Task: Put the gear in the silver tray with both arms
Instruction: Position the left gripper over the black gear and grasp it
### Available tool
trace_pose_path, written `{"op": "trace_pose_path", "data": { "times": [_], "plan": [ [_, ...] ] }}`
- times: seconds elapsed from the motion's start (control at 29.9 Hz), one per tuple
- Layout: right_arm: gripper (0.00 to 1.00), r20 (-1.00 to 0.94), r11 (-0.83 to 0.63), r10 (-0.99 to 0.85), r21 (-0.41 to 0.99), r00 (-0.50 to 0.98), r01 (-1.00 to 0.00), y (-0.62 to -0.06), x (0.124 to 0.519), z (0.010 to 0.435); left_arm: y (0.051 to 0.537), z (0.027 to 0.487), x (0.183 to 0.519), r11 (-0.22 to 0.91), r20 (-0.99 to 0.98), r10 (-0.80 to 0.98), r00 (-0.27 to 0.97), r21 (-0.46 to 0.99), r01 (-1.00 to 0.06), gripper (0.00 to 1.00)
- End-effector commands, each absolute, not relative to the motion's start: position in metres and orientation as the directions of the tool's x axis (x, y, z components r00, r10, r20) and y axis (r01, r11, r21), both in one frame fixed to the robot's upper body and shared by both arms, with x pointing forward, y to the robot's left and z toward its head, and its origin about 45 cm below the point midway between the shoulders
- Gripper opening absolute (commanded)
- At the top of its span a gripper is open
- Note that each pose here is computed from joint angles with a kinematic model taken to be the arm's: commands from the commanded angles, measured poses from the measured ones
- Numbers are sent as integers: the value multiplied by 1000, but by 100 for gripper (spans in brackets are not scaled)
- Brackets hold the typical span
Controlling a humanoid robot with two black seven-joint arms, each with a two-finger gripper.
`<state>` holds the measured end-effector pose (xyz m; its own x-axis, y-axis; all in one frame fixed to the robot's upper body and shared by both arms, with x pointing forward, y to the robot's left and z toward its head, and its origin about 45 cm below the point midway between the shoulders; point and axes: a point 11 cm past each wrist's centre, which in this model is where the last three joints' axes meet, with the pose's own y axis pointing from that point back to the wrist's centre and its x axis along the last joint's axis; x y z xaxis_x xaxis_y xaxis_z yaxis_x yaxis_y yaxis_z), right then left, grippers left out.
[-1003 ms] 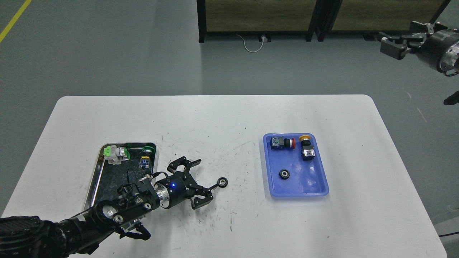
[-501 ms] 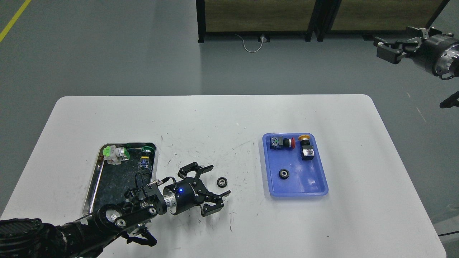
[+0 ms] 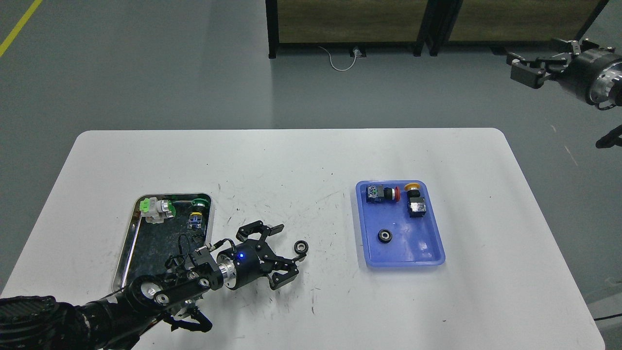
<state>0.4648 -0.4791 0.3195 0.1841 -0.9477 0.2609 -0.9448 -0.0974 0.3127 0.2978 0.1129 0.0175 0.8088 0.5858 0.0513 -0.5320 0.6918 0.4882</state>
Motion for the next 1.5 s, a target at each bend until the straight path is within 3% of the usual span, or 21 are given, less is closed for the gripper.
{"op": "trace_pose_path", "data": {
  "times": [0.0,0.23,0.57,1.47],
  "plan": [
    [96,265,-93,-947,314,181,-945,-480,465,319,109,18,295,708,38,570,821,483,-515,80],
    [96,267,-89,-947,315,178,-945,-480,465,319,107,17,291,722,29,549,835,486,-492,78],
    [96,270,-77,-948,315,167,-946,-483,464,318,110,13,289,712,44,536,843,513,-480,66],
    [96,277,-63,-948,317,155,-946,-488,463,320,108,19,300,694,65,524,849,545,-470,61]
  ]
}}
